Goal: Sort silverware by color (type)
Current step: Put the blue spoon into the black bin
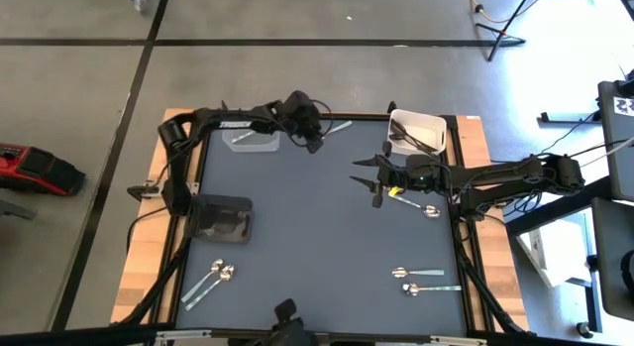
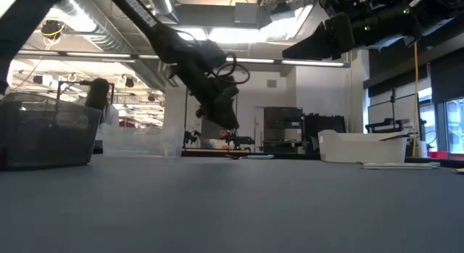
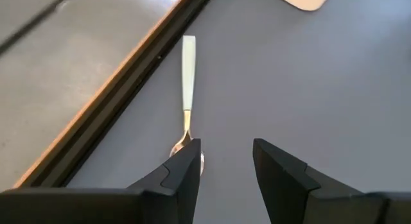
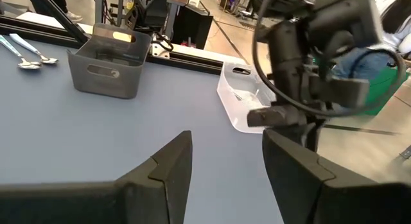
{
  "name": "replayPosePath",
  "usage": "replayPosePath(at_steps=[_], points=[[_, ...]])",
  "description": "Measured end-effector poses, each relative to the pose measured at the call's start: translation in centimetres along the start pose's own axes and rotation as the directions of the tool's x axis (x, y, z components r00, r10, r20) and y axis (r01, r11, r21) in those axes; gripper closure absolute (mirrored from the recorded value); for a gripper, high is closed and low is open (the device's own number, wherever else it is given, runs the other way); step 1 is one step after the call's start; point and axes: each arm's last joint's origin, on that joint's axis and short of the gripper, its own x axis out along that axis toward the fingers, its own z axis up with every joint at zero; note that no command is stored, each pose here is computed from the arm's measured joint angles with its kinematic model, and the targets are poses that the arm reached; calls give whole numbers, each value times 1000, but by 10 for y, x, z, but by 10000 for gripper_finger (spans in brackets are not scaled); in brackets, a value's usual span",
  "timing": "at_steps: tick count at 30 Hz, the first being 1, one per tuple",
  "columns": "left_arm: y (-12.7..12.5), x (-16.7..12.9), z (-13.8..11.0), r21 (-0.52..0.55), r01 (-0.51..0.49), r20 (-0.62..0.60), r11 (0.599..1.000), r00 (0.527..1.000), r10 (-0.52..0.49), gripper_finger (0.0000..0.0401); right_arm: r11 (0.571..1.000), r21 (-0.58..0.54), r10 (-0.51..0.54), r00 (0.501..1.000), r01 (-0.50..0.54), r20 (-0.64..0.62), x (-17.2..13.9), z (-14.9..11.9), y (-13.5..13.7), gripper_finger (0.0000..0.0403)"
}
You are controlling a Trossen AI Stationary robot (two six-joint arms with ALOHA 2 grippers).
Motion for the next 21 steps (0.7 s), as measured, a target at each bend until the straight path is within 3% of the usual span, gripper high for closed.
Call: replayPosePath(at_steps=[11,21], points=[[5,37,19,-2,30,-178,1000,984,-30,264,1000,0,0,1000,0,-1,0,0,0,224],[18,53,19,3,31,-191,1000,981,-30,264,1000,-1,0,1000,0,-1,0,0,0,224]])
